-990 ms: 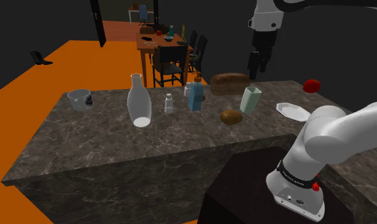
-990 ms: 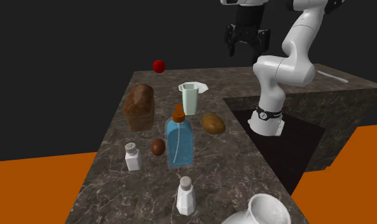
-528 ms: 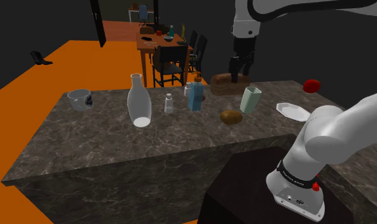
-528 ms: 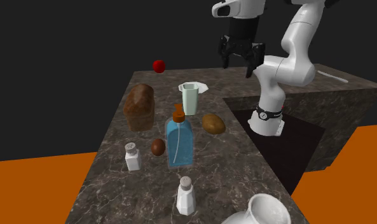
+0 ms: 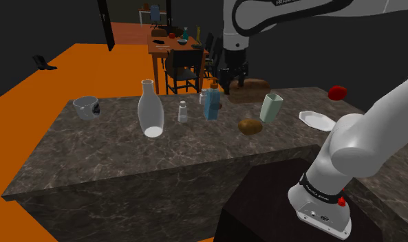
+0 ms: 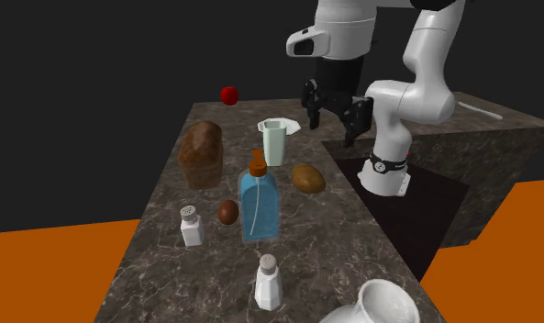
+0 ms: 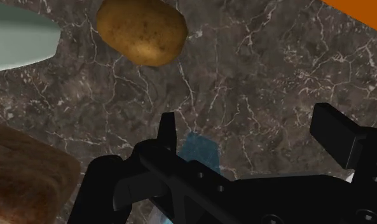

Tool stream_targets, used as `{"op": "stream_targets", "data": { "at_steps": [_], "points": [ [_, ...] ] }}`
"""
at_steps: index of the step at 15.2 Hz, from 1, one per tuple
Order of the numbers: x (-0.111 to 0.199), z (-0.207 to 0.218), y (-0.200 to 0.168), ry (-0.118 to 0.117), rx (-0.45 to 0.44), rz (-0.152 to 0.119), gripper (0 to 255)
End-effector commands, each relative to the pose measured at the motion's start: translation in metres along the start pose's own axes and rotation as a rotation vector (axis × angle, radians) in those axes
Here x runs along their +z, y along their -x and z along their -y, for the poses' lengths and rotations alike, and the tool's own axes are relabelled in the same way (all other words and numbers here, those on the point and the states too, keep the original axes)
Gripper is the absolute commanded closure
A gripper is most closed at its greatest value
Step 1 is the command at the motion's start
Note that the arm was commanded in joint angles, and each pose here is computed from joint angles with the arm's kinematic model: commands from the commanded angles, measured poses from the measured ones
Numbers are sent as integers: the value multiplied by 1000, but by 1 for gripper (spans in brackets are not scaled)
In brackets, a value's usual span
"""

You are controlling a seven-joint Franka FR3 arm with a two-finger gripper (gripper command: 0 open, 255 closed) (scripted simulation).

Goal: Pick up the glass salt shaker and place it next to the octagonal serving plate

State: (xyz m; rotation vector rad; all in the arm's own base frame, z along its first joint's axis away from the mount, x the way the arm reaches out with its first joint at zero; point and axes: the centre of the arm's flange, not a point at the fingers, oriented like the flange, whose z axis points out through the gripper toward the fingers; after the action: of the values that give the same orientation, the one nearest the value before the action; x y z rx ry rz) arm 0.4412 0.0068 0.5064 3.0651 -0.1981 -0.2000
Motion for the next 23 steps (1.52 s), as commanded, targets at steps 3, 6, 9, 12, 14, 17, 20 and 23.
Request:
{"op": "stream_targets", "data": {
  "at_steps": [3,6,9,12,14,17,20,23],
  "points": [
    [15,21,-48,-3,19,-2,0],
    [26,37,-83,-5,33,-4,0],
    [36,51,-117,-8,47,-5,0],
    [47,66,-152,-10,62,-6,0],
    [54,75,-176,-11,71,-7,0],
    [64,89,-211,-13,85,-9,0],
    [75,95,-228,-14,92,-9,0],
    [90,95,-228,-14,92,-9,0]
  ]
}}
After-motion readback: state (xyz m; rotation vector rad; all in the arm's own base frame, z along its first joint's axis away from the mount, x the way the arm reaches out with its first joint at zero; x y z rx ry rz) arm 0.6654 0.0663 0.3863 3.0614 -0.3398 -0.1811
